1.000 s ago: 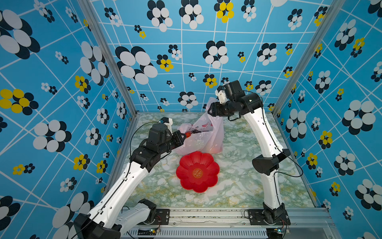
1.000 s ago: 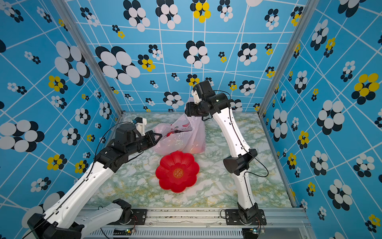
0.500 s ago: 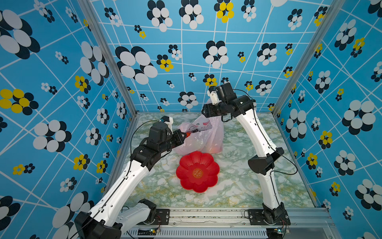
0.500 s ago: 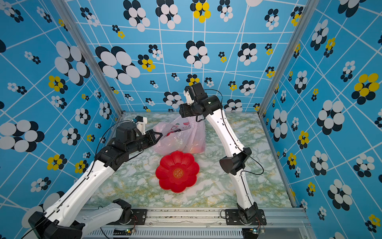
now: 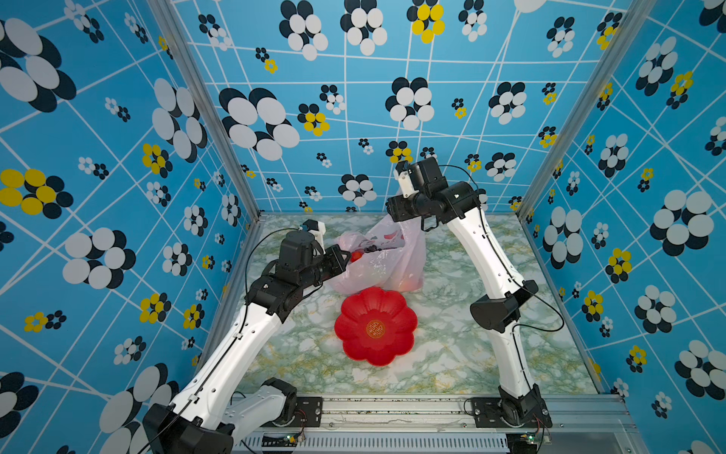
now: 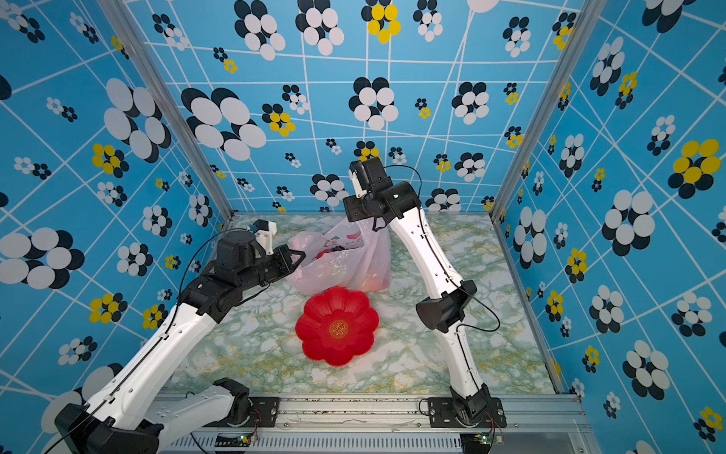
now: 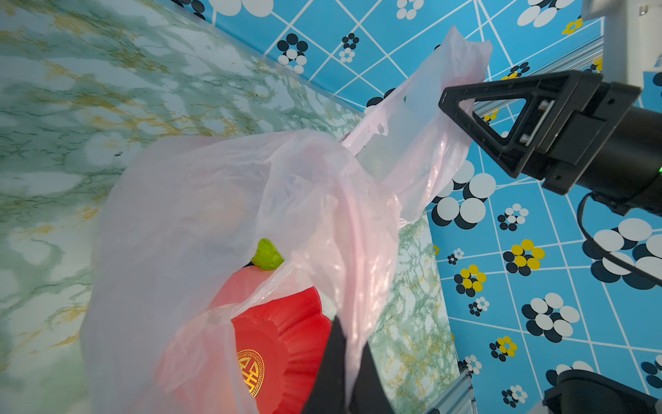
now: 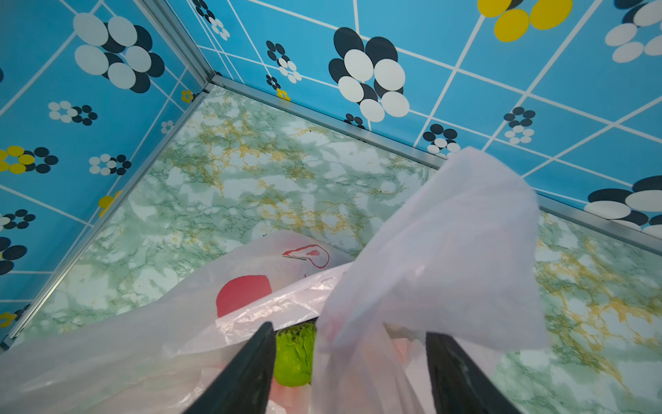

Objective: Place the fruits into the plastic bag
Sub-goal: Pick up the plastic bag from the top-center of the table, then place the plastic bag at the top-center of the table.

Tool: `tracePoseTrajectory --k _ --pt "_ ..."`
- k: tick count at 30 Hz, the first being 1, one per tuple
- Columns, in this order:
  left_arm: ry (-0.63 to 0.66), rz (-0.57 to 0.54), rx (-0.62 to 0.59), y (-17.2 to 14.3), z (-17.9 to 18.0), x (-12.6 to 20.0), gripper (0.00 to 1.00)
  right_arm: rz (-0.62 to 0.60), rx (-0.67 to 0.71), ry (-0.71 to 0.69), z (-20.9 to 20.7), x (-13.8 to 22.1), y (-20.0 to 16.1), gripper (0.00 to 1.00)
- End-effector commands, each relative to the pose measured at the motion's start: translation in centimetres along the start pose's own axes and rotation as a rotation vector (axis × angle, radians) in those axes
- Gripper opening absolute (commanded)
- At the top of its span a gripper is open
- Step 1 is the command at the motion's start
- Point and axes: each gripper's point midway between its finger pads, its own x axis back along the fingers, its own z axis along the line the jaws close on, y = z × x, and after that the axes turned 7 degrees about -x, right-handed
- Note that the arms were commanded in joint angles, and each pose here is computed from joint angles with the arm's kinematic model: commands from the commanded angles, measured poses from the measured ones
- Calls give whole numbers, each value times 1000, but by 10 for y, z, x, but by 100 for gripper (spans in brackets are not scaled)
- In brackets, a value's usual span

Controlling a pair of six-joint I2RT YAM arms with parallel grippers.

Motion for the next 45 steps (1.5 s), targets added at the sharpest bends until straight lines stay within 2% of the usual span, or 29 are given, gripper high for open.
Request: tracePoseTrajectory --k 1,5,7,10,11,15,19,24,27,38,41,42,43,45 --pt "-21 -11 -18 5 -5 12 0 12 -11 68 18 -20 -4 64" --pt "-23 -9 -10 5 -2 14 0 5 -28 107 33 -27 -4 54" --pt "-24 -15 -8 6 -1 15 0 -12 -67 123 36 -24 1 39" --pt "-29 -26 -1 11 0 15 0 -71 -111 147 40 -10 18 5" --pt "-33 -33 0 15 -1 15 0 -105 -125 152 40 -2 27 0" --pt "-50 -77 14 44 -6 12 0 -275 -189 182 32 47 72 0" --pt "-103 -145 -11 97 -33 3 0 -470 -320 259 7 111 123 0" --pt "-196 -224 -63 156 -82 2 0 -580 -442 364 -13 156 153 0" --pt "-224 -227 -64 165 -93 -4 0 -553 -442 364 -17 155 148 0" --pt "-202 -150 -35 138 -75 -35 0 -237 -390 283 -20 108 76 0" --pt "-205 -125 -27 133 -74 -40 0 -191 -389 294 -18 105 62 0" --pt "-206 -117 -24 130 -73 -40 2 -186 -392 300 -17 105 60 3" --pt "-204 -110 -21 128 -72 -40 9 -185 -395 306 -16 106 58 12" --pt "-190 -102 -20 124 -69 -37 32 -186 -395 310 -16 111 55 36"
